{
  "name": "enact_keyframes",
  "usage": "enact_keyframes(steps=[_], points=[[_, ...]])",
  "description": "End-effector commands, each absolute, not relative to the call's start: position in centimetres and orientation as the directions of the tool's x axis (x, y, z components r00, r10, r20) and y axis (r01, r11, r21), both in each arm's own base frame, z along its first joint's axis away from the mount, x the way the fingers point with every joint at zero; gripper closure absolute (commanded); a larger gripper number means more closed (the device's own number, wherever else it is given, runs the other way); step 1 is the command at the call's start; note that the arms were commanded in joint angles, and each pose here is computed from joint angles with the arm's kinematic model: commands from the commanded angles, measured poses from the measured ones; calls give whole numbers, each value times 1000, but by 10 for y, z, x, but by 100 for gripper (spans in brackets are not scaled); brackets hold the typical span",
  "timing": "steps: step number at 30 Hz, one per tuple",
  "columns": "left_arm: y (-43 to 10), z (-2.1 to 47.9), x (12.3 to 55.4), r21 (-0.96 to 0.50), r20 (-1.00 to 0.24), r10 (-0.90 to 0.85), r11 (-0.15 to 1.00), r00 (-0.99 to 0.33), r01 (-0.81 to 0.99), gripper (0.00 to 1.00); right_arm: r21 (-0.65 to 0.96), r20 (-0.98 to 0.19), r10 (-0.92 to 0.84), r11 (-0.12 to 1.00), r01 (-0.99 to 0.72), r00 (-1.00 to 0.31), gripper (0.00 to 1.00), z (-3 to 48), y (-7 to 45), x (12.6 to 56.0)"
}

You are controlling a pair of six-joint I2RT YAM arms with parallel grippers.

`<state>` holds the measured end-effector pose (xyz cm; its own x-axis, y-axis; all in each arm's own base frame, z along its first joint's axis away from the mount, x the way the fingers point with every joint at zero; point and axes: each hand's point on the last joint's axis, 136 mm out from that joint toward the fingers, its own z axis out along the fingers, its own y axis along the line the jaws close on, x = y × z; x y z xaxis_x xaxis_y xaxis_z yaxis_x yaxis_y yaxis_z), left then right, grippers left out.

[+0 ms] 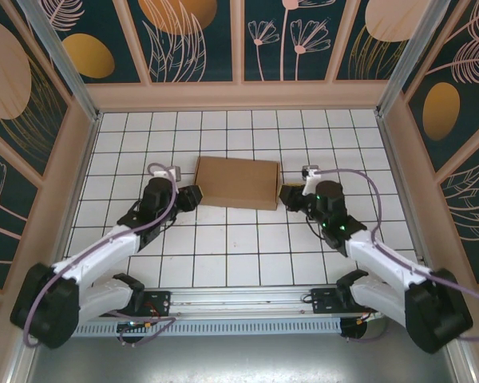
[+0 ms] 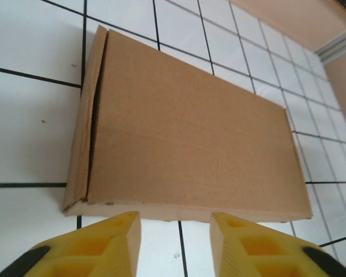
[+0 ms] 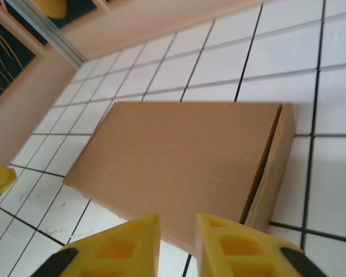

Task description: Fold the paper box

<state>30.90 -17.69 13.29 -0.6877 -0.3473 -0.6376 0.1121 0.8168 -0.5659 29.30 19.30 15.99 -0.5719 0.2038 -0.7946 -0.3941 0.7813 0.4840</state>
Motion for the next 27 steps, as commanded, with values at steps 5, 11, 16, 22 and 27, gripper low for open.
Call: enact_keyframes(steps=[5,11,16,22,27], points=[[-211,126,341,-613,-598,-331,775,-730,151,72,488,-712,84,773,-405,-698,85,125,233,300],[-211,74,329,-631,-489,-340,774,-803,56,74,399,-649,41,868,-294,-759,86,74,219,317],[-208,50,315,-649,-412,-361,761,-837,-9,76,331,-576,-2,914,-235,-818,87,32,207,313],[-208,83,326,-638,-475,-354,769,-806,37,65,346,-621,32,908,-237,-783,76,59,201,329],[-184,124,353,-585,-574,-354,808,-738,68,44,420,-690,112,867,-269,-715,52,108,201,342]])
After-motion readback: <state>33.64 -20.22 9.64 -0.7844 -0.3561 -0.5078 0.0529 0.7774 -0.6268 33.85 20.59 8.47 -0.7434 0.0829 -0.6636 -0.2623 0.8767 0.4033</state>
